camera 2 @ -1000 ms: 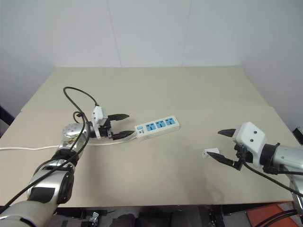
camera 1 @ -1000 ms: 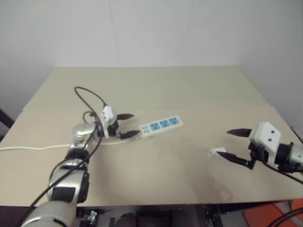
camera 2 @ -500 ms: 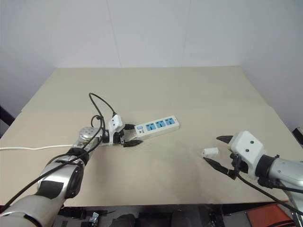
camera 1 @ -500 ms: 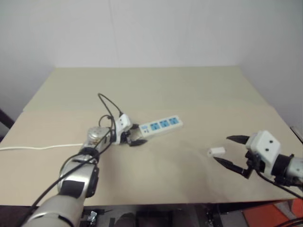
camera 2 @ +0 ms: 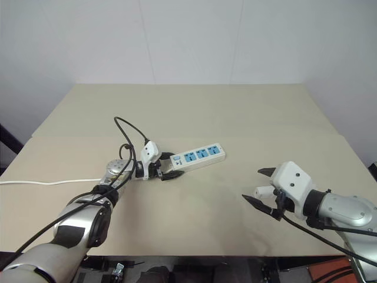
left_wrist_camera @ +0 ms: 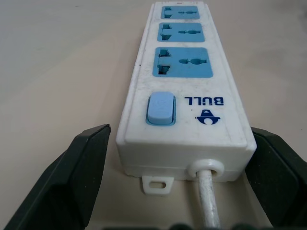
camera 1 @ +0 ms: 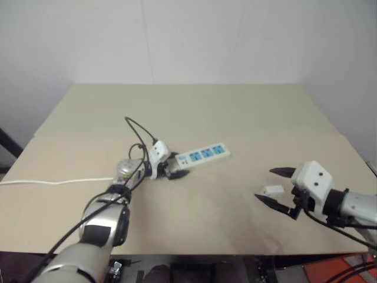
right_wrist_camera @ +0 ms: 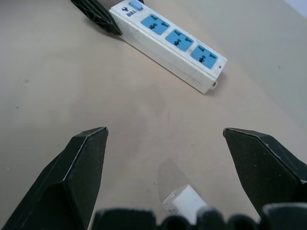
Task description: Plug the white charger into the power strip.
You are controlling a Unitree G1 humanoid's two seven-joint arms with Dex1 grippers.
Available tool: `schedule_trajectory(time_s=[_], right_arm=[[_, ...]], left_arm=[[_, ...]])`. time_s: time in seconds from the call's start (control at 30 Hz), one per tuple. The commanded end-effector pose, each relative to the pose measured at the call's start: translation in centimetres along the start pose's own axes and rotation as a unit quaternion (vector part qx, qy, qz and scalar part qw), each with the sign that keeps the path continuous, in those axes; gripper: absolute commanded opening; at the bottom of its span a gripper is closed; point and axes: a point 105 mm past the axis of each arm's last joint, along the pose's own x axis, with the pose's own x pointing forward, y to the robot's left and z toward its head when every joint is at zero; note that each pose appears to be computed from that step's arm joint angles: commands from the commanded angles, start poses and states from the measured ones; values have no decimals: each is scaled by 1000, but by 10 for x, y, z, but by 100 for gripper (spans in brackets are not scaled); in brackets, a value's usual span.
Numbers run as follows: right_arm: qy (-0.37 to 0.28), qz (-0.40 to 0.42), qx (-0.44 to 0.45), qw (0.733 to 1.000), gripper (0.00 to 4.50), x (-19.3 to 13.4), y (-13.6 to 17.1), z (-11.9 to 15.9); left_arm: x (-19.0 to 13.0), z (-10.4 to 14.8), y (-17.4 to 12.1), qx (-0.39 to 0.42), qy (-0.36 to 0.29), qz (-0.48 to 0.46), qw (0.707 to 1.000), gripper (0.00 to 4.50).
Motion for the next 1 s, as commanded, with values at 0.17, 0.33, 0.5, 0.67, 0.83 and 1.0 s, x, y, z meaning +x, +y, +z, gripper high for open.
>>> schedule_trajectory(time_s=[0.17,0.33,0.5,0.67,0.83,1.0], right_arm=[[-4,-19,-22,1000,450,1,-7,5],[-2,-16,-23,1000,450,3,-3,4],[1,-13,-20,1000,450,2,1,1],[5,-10,-15,1000,450,5,4,-3],[-2,-1,-11,1000,450,16,7,-5],[-3,3,-17,1000,450,20,2,-4]], left_arm=[[4,-3,-3,-5,13,-6,1000,327],[-3,5,-4,6,-2,-37,999,327],[-28,18,-3,69,-17,-84,994,327],[-58,20,-8,82,-23,-124,989,327],[-72,1,-27,49,-21,-120,991,327],[-67,-1,-28,56,-43,-70,995,449]])
